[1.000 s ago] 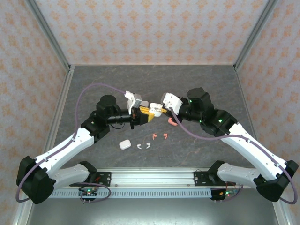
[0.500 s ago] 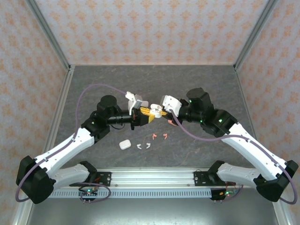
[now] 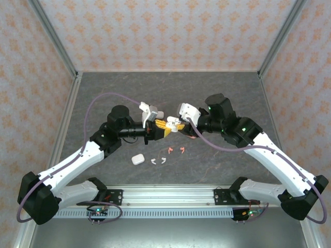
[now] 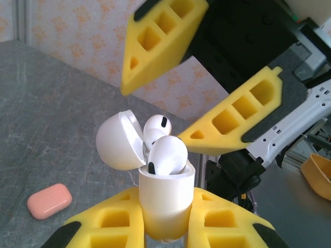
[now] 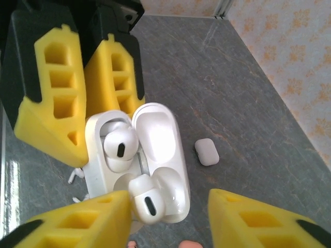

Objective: Insert wireless bluetooth earbuds into charging case

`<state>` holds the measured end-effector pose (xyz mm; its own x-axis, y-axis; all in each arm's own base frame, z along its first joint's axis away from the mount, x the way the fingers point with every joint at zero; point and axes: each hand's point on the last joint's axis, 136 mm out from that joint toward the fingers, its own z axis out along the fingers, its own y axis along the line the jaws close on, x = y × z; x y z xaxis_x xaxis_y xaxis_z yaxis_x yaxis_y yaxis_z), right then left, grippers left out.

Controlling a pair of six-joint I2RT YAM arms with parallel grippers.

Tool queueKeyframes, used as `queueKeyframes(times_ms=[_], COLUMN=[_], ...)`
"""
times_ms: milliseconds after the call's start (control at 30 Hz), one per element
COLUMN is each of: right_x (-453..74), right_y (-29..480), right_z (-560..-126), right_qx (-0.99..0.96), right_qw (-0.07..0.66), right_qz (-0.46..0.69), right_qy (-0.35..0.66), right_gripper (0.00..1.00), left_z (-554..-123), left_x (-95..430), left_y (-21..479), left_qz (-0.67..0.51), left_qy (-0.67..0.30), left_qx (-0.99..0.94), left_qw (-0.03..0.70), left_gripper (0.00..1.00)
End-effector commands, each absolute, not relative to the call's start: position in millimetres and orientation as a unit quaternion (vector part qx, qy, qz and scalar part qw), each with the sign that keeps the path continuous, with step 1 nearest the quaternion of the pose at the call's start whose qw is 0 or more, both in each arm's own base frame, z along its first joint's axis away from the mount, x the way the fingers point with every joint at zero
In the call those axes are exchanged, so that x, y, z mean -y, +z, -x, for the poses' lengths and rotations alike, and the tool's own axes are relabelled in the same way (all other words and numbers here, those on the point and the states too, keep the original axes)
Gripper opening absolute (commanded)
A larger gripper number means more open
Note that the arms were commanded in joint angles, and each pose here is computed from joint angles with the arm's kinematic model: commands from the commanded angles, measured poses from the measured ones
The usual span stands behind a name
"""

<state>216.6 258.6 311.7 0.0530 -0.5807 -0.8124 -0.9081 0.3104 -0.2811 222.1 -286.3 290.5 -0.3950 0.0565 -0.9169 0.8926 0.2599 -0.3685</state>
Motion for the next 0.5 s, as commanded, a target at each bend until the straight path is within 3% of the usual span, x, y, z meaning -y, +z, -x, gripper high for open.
queueKeyframes(times_ms=[0, 133, 467], right_x=[-264.9, -261.7, -236.2], right_y=[330.8, 347.8, 377.6], right_z=[-200.8, -197.6, -226.8], right_qx=[-0.649, -0.644, -0.701], right_qw=[0.463, 0.479, 0.505], right_qz=[0.561, 0.544, 0.394], right_qy=[0.223, 0.244, 0.315], right_gripper=[0.56, 0.73, 0.98], left_z=[-225.0, -226.0, -228.4], left_x=[285.1, 283.7, 278.9], left_y=[315.0, 313.8, 321.3], left_qz=[-0.361, -0.359, -0.348], left_qy=[-0.483, -0.478, -0.469], left_qx=[-0.642, -0.642, -0.635], left_qw=[0.474, 0.480, 0.506], left_gripper=[0.00, 0.00, 0.00])
